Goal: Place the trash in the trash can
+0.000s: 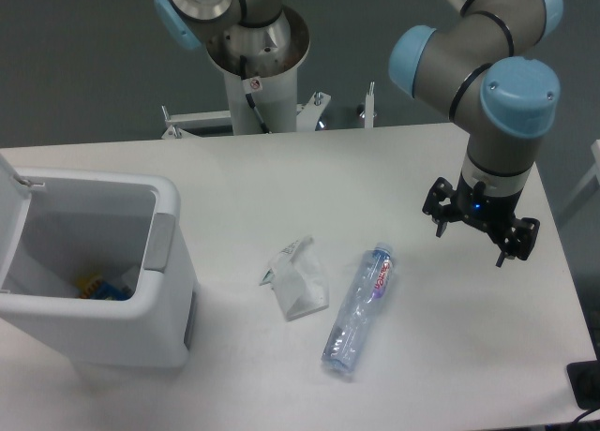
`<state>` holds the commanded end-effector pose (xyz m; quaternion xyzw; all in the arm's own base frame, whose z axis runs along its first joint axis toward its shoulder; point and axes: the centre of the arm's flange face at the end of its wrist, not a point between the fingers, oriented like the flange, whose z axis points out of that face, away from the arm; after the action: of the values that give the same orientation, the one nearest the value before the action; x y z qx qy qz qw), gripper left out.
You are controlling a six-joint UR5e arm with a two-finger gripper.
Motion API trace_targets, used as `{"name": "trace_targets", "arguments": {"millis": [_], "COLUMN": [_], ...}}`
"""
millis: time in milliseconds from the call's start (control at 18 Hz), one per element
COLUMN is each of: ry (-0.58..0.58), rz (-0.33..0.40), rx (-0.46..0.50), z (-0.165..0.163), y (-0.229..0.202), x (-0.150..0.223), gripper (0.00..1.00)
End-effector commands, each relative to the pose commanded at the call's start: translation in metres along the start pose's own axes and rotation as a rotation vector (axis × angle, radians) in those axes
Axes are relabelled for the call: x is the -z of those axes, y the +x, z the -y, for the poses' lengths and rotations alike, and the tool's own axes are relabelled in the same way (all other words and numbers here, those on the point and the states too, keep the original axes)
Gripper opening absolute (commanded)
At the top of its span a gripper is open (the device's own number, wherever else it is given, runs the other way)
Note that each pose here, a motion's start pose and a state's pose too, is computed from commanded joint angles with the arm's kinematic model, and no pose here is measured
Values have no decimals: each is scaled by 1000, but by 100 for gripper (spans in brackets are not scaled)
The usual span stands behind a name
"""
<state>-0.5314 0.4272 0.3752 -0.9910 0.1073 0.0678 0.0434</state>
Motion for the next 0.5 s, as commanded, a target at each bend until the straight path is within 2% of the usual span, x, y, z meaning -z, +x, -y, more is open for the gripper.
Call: {"name": "trace_targets", "arguments": {"millis": [278, 500], "ry": [2, 8], "rz": [-1, -3], "rx": [32, 55], "z": [2, 16], "y": [1, 9], "x": [0, 3], "gripper": [100, 100]}}
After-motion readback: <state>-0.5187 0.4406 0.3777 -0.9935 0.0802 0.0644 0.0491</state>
